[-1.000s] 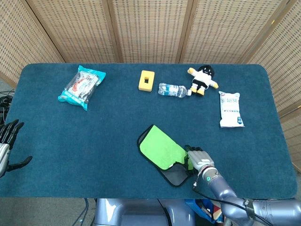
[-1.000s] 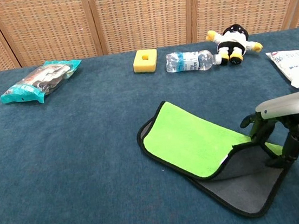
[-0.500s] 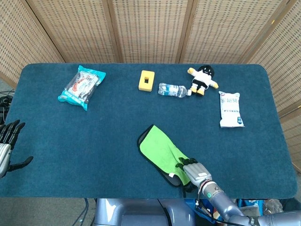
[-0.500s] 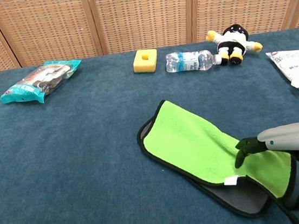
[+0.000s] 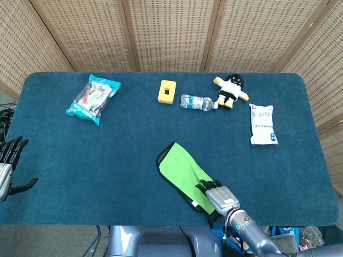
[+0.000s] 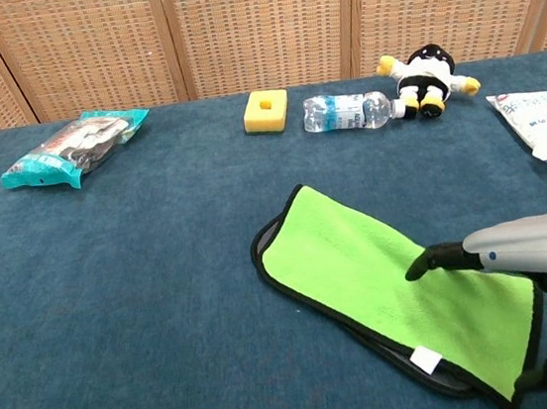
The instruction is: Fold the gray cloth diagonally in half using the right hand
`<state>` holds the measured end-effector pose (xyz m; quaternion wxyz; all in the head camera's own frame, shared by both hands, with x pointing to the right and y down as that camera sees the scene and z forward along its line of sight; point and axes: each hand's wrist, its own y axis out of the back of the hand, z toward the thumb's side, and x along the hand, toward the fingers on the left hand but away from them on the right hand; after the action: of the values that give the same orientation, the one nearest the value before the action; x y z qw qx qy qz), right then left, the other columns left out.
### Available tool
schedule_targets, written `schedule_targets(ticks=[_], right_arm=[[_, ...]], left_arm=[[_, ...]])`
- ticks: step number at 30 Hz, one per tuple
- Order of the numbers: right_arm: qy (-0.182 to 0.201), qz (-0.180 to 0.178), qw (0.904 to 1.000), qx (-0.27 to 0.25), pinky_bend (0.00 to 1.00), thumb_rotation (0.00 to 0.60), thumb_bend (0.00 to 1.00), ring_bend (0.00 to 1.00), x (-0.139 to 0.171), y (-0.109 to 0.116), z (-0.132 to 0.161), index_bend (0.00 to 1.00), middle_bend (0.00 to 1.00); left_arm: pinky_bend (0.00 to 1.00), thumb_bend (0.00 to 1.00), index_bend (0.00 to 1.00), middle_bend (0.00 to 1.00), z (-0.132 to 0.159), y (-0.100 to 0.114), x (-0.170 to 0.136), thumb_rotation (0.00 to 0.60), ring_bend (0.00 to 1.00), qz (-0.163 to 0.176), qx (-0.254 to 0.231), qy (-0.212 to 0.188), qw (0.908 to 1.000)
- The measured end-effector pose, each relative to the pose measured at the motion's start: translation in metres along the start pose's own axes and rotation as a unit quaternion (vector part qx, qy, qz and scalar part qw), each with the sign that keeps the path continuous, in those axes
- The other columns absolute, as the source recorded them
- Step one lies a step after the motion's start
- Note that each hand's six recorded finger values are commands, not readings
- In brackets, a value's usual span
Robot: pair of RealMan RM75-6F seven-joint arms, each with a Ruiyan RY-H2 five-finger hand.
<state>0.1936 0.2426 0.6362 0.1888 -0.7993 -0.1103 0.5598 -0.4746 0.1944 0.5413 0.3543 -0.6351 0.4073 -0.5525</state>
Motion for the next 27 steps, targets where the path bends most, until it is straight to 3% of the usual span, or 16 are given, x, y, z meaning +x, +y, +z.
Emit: schedule_targets(ticks=[18, 23, 27], right_arm=[[-0.029, -0.132, 0.9899, 0.041, 0.0, 0.6, 0.26, 0.0, -0.027, 0.047, -0.023, 0.05, 0.0], [-0.027, -0.196, 0.9774, 0.074, 0.0, 0.6, 0.26, 0.0, -0.03, 0.068, -0.038, 0.05, 0.0], [-0.019, -0.263, 0.9596, 0.099, 0.0, 0.6, 0.22, 0.0, -0.025, 0.088, -0.057, 0.05, 0.0]], left_arm=[[0.0, 0.22, 0.0, 0.0, -0.001, 0.0, 0.0, 0.6, 0.0, 0.0, -0.002, 0.0, 1.0], [0.0, 0.22, 0.0, 0.0, -0.001, 0.0, 0.0, 0.6, 0.0, -0.002, -0.002, -0.002, 1.0], [0.0, 0.22, 0.0, 0.0, 0.001, -0.001, -0.001, 0.6, 0.0, -0.001, 0.0, -0.004, 1.0]])
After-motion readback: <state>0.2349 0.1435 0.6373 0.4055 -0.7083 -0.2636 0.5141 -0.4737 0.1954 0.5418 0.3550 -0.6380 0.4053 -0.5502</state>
